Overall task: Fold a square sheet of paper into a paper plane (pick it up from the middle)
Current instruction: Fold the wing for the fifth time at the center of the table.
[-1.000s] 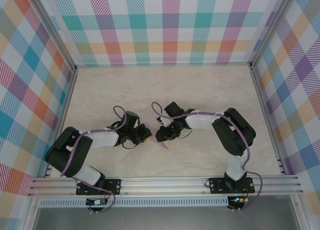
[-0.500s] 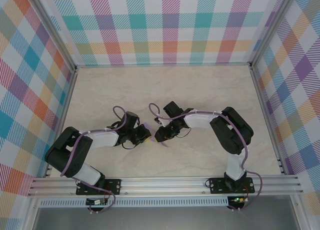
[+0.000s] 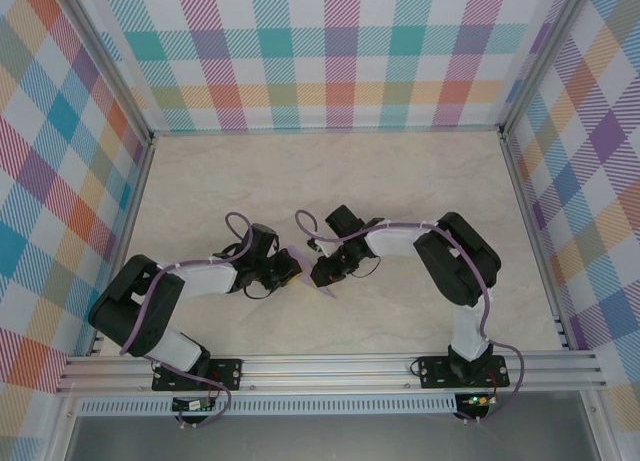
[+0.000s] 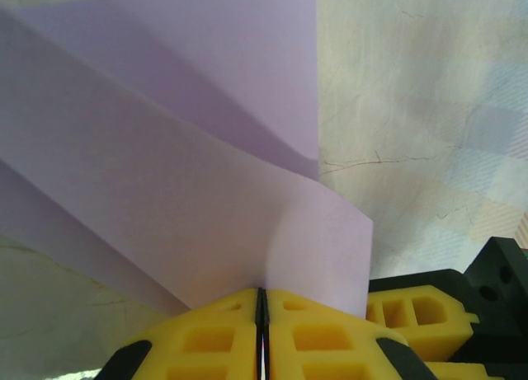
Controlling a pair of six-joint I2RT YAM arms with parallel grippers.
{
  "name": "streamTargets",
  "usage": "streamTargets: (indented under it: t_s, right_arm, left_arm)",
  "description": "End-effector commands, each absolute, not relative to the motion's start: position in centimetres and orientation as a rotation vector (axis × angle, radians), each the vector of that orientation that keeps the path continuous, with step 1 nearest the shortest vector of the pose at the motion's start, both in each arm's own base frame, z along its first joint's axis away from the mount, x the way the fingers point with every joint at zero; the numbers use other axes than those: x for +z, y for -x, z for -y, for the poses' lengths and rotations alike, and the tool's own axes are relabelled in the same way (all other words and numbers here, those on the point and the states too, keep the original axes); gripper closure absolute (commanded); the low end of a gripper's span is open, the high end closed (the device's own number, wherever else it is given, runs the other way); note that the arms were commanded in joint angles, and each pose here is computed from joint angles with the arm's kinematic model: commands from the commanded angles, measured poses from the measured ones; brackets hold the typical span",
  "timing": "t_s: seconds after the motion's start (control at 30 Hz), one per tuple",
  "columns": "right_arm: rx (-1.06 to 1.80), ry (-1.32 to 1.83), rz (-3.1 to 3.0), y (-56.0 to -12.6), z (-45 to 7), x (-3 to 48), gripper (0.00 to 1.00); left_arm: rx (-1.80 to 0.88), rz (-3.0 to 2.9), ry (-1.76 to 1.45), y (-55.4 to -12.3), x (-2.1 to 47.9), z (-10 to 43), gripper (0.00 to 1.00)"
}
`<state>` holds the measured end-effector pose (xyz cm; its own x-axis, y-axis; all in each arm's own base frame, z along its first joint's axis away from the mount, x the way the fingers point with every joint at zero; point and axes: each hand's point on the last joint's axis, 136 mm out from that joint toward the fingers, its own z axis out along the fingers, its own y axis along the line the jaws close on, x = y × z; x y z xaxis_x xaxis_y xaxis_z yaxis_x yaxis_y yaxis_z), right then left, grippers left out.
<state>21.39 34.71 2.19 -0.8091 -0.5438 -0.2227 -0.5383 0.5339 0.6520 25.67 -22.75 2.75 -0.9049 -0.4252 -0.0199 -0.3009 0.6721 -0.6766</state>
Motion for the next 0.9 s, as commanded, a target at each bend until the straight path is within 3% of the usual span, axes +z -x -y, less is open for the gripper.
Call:
streamTargets:
  t_s: [0.0,0.3,0.87]
  right_arm:
    - [-1.240,-1.009,2.689,-21.3,-35.7,2.8,0.90]
    - [-1.270,-0.876,2.625,-21.4,-35.4,2.3,0.94]
    - [-1.377,-0.733,2.507,-21.9,-35.4,3.0,0.95]
  left_arm:
    - [-1.060,-2.689,0.531,-25.7,4.1,23.2,0.90]
    - [-1.198,-2.627,0.440,-25.2,5.7,24.4,0.89]
    - [-1.167,-2.672,0.433,-24.9,3.8,24.9,0.90]
